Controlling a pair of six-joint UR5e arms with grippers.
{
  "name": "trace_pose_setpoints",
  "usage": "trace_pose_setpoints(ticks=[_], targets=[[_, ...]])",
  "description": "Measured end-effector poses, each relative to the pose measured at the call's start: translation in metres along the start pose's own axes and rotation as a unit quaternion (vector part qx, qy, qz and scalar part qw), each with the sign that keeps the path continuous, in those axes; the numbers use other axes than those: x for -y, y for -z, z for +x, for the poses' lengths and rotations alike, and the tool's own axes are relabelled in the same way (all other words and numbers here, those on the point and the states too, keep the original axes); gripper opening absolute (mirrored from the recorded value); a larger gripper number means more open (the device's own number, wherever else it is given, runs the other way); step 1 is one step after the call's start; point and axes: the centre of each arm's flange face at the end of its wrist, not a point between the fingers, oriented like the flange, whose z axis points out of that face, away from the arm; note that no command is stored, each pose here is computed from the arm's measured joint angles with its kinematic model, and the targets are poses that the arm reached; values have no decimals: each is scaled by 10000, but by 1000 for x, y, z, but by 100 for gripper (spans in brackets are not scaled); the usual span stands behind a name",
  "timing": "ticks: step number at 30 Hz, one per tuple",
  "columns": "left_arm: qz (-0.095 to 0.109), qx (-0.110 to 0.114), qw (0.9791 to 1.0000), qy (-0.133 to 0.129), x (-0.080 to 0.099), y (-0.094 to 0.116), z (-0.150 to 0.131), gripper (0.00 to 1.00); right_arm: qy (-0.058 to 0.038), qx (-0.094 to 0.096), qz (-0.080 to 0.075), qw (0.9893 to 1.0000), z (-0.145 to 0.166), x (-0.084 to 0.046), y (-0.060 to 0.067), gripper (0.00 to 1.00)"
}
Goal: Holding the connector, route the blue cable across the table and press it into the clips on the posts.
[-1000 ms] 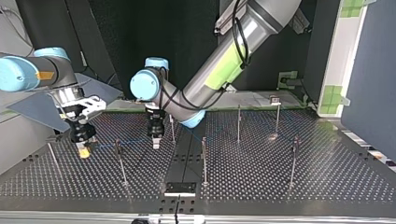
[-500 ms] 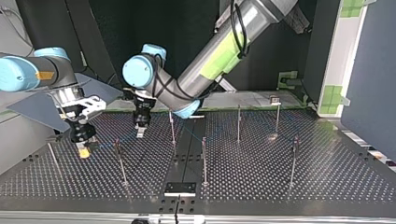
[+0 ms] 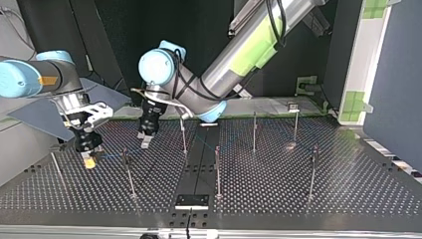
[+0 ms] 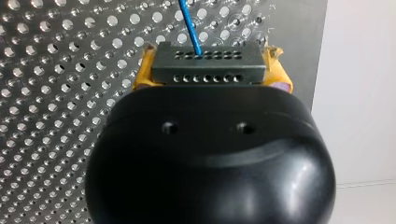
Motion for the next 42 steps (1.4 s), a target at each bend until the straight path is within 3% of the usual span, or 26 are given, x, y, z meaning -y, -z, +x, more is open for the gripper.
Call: trace_pose_setpoints(ticks=[6,14,24,33,42], targets=[[81,-97,9999,87,28,35,-1,100,0,0,0,10000,0,0,0,0],[166,76,9997,130,59,73,-8,100,0,0,0,10000,0,0,0,0],[-63,620,9980,-92,55,95,-40,100,0,0,0,10000,0,0,0,0],[-344,1114,9928,-286,47,116,-70,100,0,0,0,10000,0,0,0,0],[-637,1546,9849,-440,40,141,-96,100,0,0,0,10000,0,0,0,0]])
